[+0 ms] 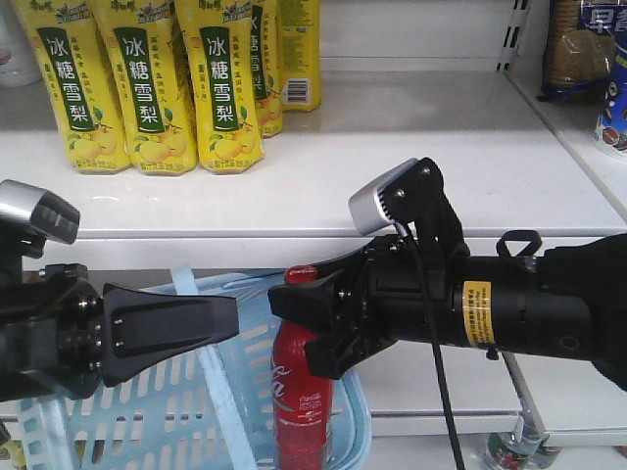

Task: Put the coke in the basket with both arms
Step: 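Lower the bottle into the basket held by the left gripper and release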

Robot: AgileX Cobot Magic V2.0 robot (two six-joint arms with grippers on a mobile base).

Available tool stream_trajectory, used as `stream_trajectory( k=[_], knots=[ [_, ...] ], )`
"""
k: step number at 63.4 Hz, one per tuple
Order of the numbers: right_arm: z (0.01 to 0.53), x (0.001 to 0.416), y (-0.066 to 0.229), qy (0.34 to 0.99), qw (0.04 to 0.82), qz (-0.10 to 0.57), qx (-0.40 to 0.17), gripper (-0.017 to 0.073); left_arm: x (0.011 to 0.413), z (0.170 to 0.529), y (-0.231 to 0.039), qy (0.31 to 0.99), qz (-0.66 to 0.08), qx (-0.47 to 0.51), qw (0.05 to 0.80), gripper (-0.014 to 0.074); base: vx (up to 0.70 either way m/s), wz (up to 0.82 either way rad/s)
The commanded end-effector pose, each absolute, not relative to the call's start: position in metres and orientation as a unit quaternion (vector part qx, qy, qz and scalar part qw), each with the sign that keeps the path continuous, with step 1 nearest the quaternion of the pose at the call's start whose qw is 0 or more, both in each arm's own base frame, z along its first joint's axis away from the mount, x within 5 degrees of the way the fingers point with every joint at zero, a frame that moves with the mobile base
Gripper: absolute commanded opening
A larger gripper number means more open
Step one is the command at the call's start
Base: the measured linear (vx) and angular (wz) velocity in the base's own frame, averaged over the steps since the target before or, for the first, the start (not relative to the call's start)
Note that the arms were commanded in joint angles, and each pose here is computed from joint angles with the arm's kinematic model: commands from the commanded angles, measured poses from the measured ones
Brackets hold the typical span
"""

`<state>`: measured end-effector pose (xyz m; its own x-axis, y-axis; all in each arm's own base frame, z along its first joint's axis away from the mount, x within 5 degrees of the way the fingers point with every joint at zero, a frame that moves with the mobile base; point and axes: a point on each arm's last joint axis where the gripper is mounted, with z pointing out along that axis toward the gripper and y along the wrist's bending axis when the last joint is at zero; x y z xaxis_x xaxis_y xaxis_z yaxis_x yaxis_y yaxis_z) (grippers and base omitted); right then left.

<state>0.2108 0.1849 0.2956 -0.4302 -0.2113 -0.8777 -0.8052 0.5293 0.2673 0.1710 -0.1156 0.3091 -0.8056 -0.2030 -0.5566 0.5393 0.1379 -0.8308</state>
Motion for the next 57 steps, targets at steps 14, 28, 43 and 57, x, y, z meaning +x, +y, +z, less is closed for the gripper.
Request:
stream_trajectory(
  k=[14,28,43,57],
  knots=[
    [0.305,0.222,0.181,0.773,0.447,0.344,-0.292,0.0472,0.157,0.334,-0.117,0.624,-0.714,0.159,0.277,-0.0006,0.0,0.0],
    [0.325,0.208,0.17,0.758,0.473,0.33,-0.304,0.0465,0.157,0.334,-0.117,0.624,-0.714,0.159,0.277,-0.0006,0.0,0.0],
    [0.365,0.187,0.139,0.724,0.54,0.333,-0.271,0.0224,0.157,0.334,-0.117,0.624,-0.714,0.159,0.277,-0.0006,0.0,0.0],
    [0.366,0.152,0.111,0.706,0.582,0.315,-0.252,-0.001,0.157,0.334,-0.117,0.624,-0.714,0.159,0.277,-0.0006,0.0,0.0]
  ],
)
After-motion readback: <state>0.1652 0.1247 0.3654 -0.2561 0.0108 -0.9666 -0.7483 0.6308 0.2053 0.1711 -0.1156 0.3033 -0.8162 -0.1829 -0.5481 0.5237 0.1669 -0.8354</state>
